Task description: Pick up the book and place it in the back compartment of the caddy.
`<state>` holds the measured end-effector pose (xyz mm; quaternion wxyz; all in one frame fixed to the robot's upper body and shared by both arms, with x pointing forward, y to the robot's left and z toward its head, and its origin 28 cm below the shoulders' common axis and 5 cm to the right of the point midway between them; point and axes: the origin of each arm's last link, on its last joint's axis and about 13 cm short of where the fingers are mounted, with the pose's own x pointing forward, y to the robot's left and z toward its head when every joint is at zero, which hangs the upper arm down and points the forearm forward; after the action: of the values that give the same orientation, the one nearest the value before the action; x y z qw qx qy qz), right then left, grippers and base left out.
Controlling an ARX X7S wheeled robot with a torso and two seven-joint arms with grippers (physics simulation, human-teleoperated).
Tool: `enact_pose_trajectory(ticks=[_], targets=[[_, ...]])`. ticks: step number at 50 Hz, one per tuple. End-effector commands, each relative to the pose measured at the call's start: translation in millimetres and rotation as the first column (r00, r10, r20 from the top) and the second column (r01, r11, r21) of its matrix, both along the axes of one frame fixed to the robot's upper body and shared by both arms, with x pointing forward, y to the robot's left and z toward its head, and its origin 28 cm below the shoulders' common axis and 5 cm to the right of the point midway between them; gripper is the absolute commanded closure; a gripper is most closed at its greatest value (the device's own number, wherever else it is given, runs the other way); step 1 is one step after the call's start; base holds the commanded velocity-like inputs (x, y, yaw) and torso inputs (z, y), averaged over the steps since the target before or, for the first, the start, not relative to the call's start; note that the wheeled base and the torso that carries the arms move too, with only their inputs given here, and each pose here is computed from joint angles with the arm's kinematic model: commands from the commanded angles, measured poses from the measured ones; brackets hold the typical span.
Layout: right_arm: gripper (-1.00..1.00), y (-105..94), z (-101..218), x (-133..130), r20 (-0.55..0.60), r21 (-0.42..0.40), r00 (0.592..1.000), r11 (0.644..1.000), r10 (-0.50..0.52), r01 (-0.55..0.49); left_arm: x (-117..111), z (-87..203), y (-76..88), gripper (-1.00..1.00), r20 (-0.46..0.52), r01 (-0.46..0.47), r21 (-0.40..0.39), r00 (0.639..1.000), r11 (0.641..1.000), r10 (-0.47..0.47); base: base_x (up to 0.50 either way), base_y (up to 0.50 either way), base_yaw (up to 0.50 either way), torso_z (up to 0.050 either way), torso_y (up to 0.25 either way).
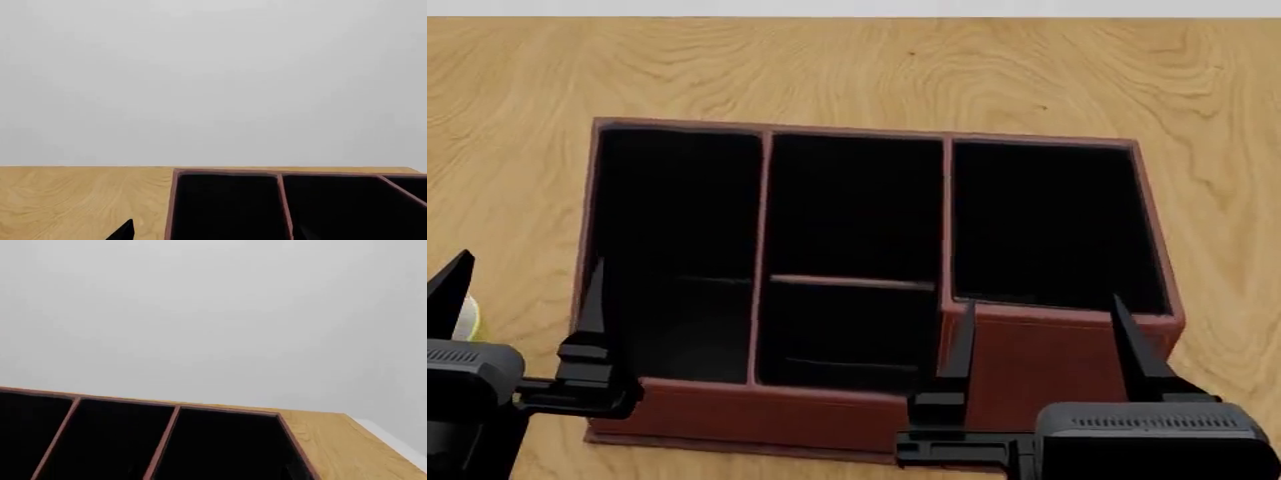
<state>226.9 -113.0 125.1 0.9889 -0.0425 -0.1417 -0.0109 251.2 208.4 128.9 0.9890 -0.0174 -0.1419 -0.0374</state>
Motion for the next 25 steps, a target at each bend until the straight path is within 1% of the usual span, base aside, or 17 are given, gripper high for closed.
enact_pose_trajectory(ticks=[1,18,21,25], targets=[[-1.0,-0.4,0.6,-0.3,0.003,0.001,1.0,1.0,-0.001,0.001,0.2,0.5,-0.3,-1.0,-0.001,-0.002,0.0,1.0,1.0,0.002,0.0,0.0,0.0,0.0,-0.191],[-1.0,-0.5,0.6,-1.2,0.006,0.006,1.0,1.0,-0.002,0.002,0.5,0.7,0.2,-1.0,-0.001,-0.006,0.002,1.0,1.0,0.006,0.0,0.0,0.0,0.0,-0.189],[-1.0,-0.3,0.4,-1.5,0.006,0.007,1.0,1.0,-0.002,0.002,0.5,1.3,0.6,-1.0,0.0,-0.01,0.005,1.0,1.0,0.01,0.0,0.0,0.0,0.0,-0.087],[-1.0,-0.1,0.2,-1.7,0.006,0.008,1.0,1.0,-0.001,0.001,0.7,1.8,1.4,-1.0,-0.006,-0.019,0.0,1.0,1.0,0.019,0.0,0.0,0.0,0.0,0.0]])
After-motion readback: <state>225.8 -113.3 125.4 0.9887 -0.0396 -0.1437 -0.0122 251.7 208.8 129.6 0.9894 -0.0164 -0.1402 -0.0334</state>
